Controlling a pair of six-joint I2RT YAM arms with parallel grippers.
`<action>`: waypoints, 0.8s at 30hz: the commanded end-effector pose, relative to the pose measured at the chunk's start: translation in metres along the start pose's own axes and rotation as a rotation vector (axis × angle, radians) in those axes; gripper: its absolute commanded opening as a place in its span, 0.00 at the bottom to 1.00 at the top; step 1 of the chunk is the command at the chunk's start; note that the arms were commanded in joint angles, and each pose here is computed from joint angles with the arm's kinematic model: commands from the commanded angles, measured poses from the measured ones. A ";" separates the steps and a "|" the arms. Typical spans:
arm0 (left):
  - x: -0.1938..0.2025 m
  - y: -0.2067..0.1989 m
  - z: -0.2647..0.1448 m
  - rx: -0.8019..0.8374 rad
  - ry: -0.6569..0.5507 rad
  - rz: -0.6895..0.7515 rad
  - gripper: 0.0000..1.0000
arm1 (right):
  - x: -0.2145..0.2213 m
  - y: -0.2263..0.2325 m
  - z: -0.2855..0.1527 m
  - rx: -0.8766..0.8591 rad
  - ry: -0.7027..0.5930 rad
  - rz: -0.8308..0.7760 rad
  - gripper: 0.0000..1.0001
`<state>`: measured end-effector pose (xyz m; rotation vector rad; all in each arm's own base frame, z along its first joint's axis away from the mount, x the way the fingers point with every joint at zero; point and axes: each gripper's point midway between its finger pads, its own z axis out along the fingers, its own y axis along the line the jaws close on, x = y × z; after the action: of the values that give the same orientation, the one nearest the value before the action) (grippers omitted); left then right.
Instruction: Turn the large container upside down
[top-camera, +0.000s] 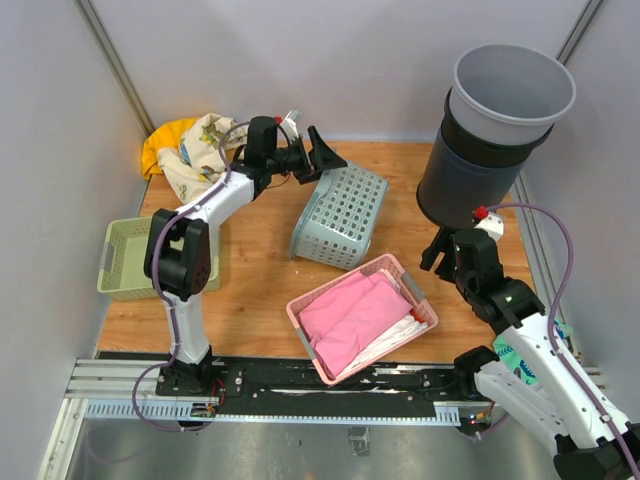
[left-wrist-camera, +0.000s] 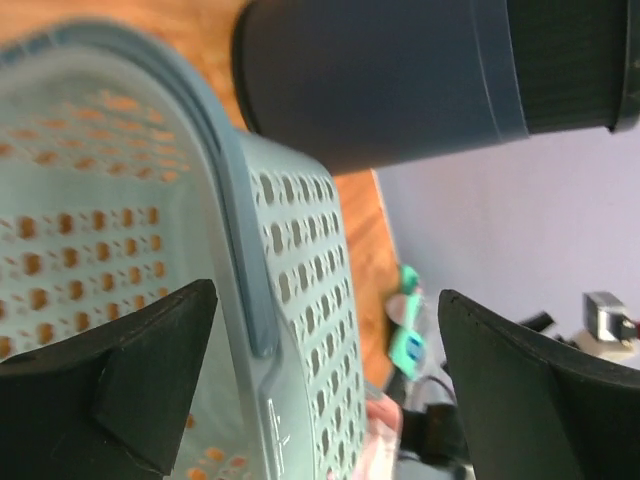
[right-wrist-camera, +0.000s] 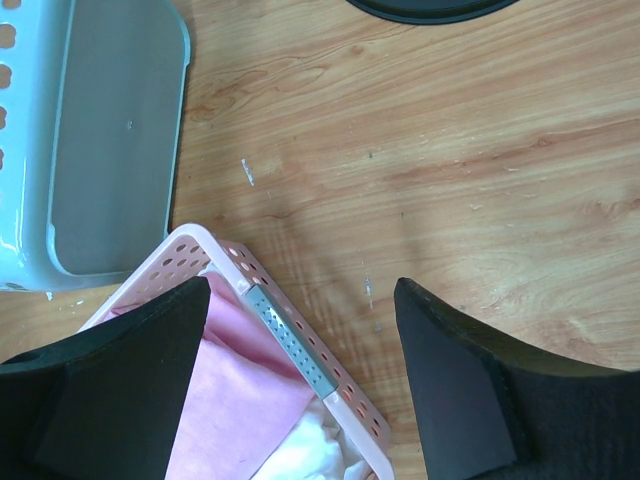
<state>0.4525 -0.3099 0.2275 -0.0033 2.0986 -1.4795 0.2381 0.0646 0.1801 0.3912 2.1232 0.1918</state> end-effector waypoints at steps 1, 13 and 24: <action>-0.023 -0.004 -0.025 -0.185 -0.034 0.252 0.98 | -0.008 0.002 -0.002 -0.006 -0.014 0.006 0.77; -0.060 -0.026 -0.090 -0.629 -0.221 0.619 0.99 | -0.003 0.001 0.003 0.005 -0.011 0.044 0.77; -0.011 -0.011 -0.058 -0.959 -0.107 0.833 0.94 | -0.001 0.006 0.011 0.000 0.006 0.041 0.77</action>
<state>0.4159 -0.2957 0.2934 0.3909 2.0172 -0.2524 0.2444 0.0696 0.1797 0.4070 2.1187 0.2130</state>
